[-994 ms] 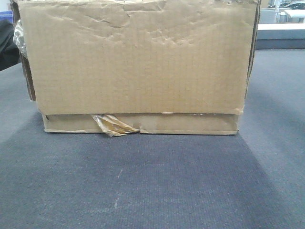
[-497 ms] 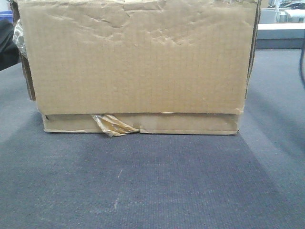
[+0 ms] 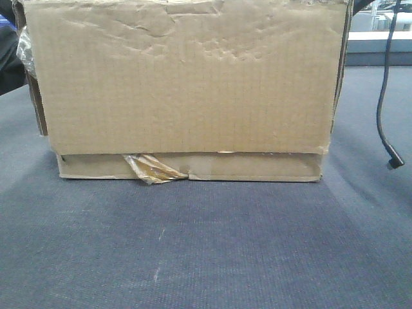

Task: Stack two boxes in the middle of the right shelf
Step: 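Close both grippers on the side walls of the two stacked boxes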

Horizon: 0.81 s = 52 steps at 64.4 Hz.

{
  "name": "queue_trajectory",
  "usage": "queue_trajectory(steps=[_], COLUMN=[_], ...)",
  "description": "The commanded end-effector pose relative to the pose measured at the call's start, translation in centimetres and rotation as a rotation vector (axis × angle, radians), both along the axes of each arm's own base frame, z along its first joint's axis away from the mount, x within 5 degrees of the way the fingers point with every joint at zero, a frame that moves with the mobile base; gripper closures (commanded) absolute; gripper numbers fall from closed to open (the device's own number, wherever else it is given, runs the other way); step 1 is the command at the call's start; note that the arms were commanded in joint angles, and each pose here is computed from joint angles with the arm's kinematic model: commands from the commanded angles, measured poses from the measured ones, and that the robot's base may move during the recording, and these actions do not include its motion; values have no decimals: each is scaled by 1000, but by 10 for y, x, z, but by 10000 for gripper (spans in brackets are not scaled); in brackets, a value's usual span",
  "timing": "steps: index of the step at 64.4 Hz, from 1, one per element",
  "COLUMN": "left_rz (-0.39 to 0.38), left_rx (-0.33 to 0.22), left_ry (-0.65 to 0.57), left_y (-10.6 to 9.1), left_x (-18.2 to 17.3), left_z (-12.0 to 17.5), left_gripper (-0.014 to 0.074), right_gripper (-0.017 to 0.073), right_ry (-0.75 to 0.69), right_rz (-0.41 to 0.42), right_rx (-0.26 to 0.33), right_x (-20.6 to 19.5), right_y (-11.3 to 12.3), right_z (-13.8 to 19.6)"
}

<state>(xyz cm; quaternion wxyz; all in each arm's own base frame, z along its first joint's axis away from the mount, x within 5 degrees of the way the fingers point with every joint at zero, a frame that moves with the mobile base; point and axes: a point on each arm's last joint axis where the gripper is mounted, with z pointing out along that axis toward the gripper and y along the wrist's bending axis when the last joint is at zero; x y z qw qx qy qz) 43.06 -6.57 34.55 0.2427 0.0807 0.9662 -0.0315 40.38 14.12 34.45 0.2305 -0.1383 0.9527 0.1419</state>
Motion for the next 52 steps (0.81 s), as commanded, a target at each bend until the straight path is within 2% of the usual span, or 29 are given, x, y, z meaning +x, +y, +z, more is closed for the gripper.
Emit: queue_trajectory(steps=[1, 6, 11, 14, 15, 19, 22, 38, 52], left_rz=[5, 5, 5, 5, 5, 5, 5, 3, 5], left_rx=[-9, -9, -9, -9, -9, -9, -9, -9, -20], left_ry=[-12, -12, -12, -12, -12, -12, -12, -29, -99], left_y=[2, 2, 2, 2, 2, 2, 2, 2, 5], left_x=[0, 0, 0, 0, 0, 0, 0, -4, -21], left_z=[3, 3, 3, 3, 3, 3, 3, 11, 40], left_gripper=[73, 129, 260, 386, 445, 587, 707, 704, 704], right_gripper=[48, 190, 384, 537, 580, 729, 713, 712, 712], right_ry=[-17, -13, -13, -13, -13, -9, -9, -17, -72], right_rz=[0, 0, 0, 0, 0, 1, 1, 1, -1], right_rx=[4, 2, 2, 2, 2, 1, 1, 3, 20], right_x=[2, 3, 3, 3, 3, 3, 3, 1, -10], right_y=[0, 0, 0, 0, 0, 0, 0, 0, -4], right_z=[1, -1, -1, -1, -1, -1, -1, 2, 25])
